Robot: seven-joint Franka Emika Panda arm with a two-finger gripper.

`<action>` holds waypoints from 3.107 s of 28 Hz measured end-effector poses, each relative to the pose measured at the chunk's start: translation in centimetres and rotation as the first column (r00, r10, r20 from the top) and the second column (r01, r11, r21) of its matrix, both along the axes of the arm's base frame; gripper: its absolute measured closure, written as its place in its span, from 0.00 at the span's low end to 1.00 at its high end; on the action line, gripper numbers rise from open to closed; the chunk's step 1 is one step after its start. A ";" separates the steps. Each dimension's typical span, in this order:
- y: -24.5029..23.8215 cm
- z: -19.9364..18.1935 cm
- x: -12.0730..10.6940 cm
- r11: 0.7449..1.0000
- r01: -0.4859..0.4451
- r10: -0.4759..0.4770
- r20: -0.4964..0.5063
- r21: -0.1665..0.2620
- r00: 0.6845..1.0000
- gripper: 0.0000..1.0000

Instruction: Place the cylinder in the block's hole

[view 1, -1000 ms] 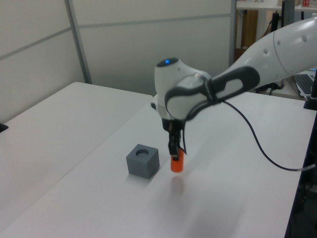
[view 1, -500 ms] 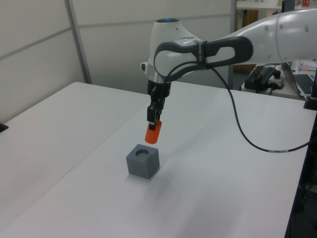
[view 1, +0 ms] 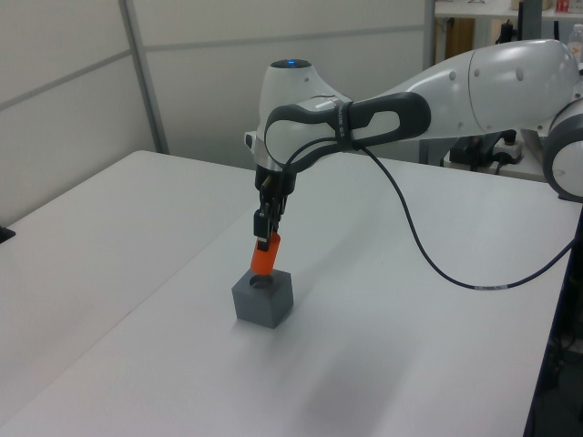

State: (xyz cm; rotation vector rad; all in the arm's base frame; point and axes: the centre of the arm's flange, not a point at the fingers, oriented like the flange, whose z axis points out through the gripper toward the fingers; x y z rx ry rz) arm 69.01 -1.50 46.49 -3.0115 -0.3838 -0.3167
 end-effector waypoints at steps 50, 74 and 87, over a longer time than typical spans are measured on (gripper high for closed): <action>-4.3 2.8 -4.7 0.995 -0.003 -0.023 -0.249 -0.102 0.968 0.00; -5.5 4.4 -6.1 0.990 0.077 -0.107 -0.279 -0.119 0.954 0.00; -4.3 3.5 -5.7 0.990 0.072 -0.104 -0.293 -0.119 0.950 0.00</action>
